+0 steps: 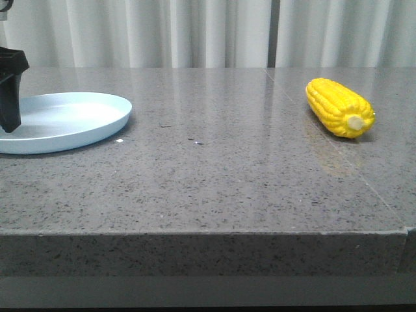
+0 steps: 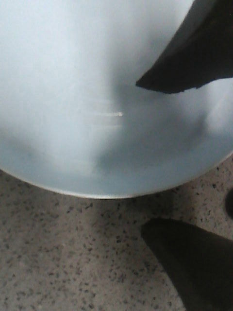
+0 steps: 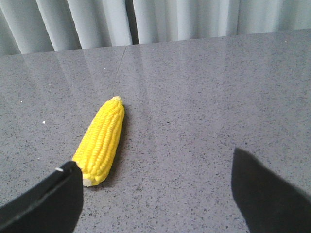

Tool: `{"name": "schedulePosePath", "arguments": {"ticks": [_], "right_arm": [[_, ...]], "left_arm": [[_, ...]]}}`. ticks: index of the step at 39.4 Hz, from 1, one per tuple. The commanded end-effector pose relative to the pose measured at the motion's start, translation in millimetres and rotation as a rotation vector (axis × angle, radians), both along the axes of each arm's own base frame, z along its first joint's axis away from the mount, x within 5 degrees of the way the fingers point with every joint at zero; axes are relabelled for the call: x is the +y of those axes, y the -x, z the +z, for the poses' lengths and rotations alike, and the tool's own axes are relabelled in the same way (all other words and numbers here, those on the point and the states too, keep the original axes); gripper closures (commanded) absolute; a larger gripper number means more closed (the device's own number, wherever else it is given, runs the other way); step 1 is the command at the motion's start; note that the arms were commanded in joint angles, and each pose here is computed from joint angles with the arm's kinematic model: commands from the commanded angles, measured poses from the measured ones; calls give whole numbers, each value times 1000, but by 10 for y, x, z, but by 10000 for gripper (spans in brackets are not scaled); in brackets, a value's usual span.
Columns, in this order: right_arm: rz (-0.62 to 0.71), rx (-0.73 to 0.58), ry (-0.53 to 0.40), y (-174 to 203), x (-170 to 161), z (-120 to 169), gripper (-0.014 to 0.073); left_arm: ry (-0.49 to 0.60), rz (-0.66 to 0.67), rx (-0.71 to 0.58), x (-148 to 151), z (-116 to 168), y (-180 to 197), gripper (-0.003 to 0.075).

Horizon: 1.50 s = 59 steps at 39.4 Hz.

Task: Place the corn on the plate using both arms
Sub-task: 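Lower the left gripper onto the rim of the pale blue plate, then lift the plate with the left gripper and set it toward the table center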

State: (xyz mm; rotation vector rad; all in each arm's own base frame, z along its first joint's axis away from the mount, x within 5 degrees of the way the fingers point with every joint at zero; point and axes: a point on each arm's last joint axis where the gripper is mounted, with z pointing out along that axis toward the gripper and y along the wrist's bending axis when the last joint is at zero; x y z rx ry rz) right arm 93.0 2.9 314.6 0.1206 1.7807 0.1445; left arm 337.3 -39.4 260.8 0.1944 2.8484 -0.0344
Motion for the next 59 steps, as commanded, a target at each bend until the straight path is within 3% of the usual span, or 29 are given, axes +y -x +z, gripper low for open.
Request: {"name": "schedulePosePath", "arguments": {"ticks": [1,8,23,34,43,49,53,59], "right_arm": [[-11,-108,13,-14,-12,188,-48],[-11,-108,13,-14,-12,188,-48],[-11,-108,13,-14,-12,188,-48],[-11,-107,13,-14,-12,187,-48],[-11,-104,13,-13,-12,184,-48],[-11,-104,13,-13,-12,184,-48],[-11,-104,13,-13,-12,184,-48],[-11,-104,13,-13,-12,184,-48]], "left_arm": [[11,-4,-90,-19,231,1,261],[11,-4,-90,-19,231,1,380],[11,-4,-90,-19,231,1,740],[35,-2,-122,-45,352,-5,741],[153,-12,-249,-188,924,20,741],[259,-68,-297,-452,1186,18,741],[338,-109,-300,-698,1184,-15,741],[344,-174,-261,-1018,979,-90,741]]}}
